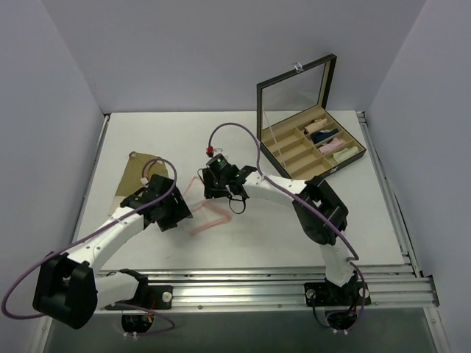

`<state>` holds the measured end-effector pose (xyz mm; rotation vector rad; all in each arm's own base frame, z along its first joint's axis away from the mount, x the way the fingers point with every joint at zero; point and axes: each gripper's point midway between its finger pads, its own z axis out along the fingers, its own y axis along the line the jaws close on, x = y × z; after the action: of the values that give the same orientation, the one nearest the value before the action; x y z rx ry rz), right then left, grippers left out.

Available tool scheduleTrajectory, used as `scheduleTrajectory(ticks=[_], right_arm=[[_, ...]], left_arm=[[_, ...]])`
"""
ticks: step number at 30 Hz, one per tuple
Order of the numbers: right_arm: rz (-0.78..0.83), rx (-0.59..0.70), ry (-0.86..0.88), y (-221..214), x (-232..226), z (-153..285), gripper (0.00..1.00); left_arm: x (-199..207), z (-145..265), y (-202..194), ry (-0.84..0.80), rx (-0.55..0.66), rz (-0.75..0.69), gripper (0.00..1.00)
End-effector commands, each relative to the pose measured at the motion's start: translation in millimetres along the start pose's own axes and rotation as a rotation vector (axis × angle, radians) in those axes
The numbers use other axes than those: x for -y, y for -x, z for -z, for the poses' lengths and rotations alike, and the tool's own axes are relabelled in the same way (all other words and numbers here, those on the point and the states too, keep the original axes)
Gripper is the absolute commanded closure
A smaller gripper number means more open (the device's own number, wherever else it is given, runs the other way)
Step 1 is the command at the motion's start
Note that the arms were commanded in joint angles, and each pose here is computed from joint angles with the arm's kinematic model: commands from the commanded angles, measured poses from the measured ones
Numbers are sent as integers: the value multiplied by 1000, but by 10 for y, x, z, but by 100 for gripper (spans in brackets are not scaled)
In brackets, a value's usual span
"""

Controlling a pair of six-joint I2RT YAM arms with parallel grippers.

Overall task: Roll the underwear
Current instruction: Move the underwear to the center of the board, then flatten the underwear

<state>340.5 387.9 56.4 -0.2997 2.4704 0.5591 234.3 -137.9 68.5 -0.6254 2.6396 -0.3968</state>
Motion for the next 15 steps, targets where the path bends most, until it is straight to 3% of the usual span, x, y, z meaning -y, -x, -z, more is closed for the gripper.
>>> scheduleTrajectory(ticks=[1, 8, 15], right_arm=[[-4, 14, 24, 12, -169, -59, 63], [16, -23, -2, -240, -224, -136, 63], [14, 0, -16, -209, -268, -207, 63]], left_arm=[[-153, 72, 16, 10, 8, 49, 30], [-328, 52, -51, 34, -33, 67, 30], [-331, 50, -43, 27, -42, 66, 30]])
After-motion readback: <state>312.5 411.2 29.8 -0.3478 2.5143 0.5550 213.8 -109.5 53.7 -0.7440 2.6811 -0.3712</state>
